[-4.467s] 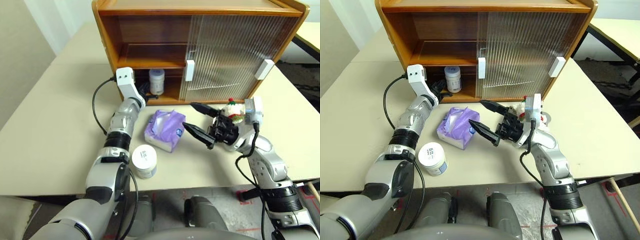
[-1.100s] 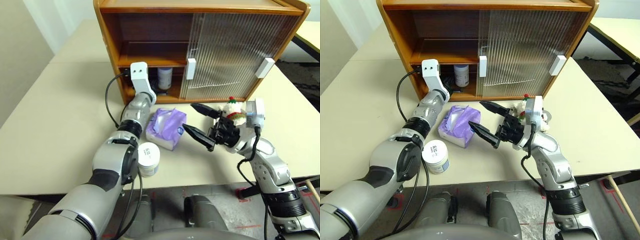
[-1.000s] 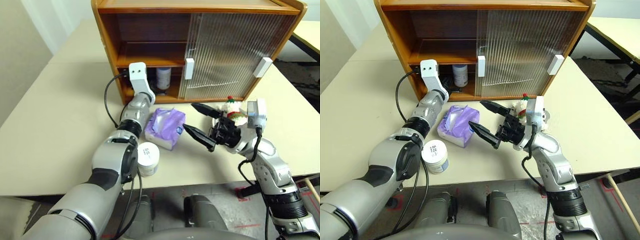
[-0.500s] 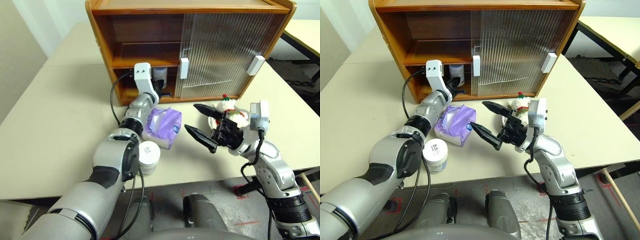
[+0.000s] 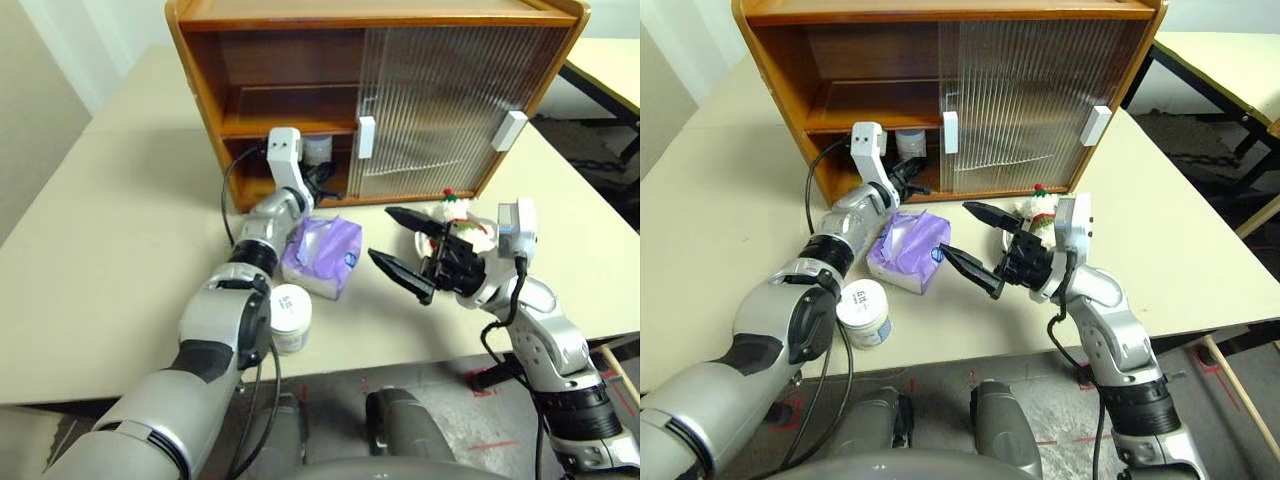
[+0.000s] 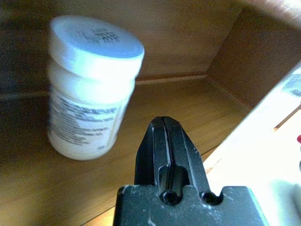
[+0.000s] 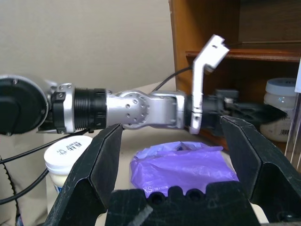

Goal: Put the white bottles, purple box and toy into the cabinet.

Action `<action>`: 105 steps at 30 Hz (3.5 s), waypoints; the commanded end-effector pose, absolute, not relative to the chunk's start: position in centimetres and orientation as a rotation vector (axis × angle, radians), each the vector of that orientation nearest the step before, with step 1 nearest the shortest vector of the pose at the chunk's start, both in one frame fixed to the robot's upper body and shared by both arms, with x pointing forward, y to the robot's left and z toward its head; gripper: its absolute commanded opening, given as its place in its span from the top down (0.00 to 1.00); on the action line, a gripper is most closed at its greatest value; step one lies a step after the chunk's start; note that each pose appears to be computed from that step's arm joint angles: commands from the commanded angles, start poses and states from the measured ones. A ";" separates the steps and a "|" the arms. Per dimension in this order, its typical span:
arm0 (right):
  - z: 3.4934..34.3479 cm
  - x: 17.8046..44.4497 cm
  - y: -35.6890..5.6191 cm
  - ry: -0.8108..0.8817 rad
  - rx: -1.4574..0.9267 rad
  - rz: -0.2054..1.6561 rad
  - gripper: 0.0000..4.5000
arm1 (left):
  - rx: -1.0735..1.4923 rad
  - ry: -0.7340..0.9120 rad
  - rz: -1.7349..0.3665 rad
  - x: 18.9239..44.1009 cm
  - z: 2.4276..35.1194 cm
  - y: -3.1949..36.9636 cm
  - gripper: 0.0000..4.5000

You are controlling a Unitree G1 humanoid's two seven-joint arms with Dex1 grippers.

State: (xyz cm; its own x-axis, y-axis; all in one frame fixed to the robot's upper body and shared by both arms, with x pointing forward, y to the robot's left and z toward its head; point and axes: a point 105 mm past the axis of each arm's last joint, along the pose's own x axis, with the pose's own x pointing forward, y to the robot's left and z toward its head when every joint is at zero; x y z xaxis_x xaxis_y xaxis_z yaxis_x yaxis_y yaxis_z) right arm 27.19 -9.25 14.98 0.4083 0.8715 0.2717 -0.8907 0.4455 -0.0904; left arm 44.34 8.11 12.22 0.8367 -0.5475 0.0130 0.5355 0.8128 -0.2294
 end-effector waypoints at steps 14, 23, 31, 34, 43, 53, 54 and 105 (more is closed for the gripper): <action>14.1 28.7 -12.9 -0.254 0.065 1.109 0.00 | 0.150 0.023 -1.020 29.8 13.5 19.5 0.10; 13.5 29.8 -13.3 -0.234 0.063 1.069 0.00 | 0.276 0.205 -1.291 22.7 9.2 19.4 0.01; 13.4 29.8 -13.5 -0.231 0.057 1.065 0.00 | 0.275 0.223 -1.380 21.9 7.8 18.2 0.01; 13.3 29.6 -13.6 -0.227 0.052 1.059 0.00 | 0.248 0.189 -1.389 22.3 7.3 17.2 0.01; 12.9 29.4 -13.9 -0.209 0.021 1.004 0.00 | 0.254 0.181 -1.414 23.3 4.3 14.5 0.01; 13.4 29.5 -14.1 -0.211 0.003 0.982 0.00 | 0.224 0.243 -1.476 22.4 2.8 14.1 0.31; 13.4 29.6 -14.2 -0.211 0.002 0.981 0.00 | 0.228 0.242 -1.473 22.3 2.9 14.3 0.31; 14.7 30.1 -13.0 -0.263 0.017 1.029 0.00 | 0.091 0.082 -0.362 44.0 9.4 12.7 0.31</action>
